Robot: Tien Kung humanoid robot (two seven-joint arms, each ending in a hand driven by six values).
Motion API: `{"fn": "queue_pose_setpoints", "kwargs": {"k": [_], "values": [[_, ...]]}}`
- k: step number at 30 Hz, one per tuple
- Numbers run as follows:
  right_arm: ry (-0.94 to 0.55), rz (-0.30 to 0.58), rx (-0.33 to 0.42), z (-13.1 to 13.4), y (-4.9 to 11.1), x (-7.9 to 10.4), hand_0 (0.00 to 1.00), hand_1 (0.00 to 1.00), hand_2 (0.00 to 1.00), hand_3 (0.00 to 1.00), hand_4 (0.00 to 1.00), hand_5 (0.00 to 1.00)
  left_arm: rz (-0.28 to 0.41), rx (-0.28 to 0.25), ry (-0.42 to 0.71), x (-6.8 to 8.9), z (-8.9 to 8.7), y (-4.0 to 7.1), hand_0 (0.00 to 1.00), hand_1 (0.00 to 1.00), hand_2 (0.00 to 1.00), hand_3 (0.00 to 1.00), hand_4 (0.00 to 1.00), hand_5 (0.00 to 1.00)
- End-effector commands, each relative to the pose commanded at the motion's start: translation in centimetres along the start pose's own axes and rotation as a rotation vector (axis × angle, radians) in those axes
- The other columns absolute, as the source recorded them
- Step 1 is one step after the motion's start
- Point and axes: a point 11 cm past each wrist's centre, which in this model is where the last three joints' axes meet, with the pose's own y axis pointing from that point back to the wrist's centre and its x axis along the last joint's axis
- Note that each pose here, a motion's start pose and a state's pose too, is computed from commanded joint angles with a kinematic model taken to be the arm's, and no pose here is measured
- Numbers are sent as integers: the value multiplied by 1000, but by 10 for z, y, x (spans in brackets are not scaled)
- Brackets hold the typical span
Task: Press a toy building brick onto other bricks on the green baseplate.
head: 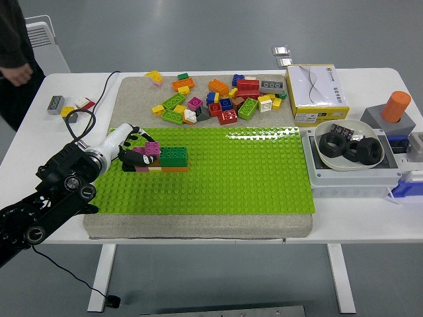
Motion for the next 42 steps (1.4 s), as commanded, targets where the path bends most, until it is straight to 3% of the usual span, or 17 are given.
{"fn": "queue_pose_setpoints", "kwargs": {"k": [2, 19, 20, 42], "values": [[0, 0, 0, 0, 0, 0, 519, 683, 719, 701, 753, 811, 0, 0, 0, 0, 0, 0, 870, 908, 921, 498, 646, 2], [0, 1, 3, -1, 0, 0, 519, 684, 718, 702, 750, 808, 3, -6, 10, 0, 1, 0, 869, 906, 918, 487, 673, 2], [0, 1, 3, -2, 0, 0, 519, 683, 718, 701, 750, 807, 4, -6, 11, 0, 1, 0, 862, 902, 906, 453, 748, 2], [-1, 3, 4, -2, 0, 1, 519, 683, 718, 701, 749, 803, 18, -33, 10, 8, 7, 4, 856, 900, 898, 444, 722, 2]]}}
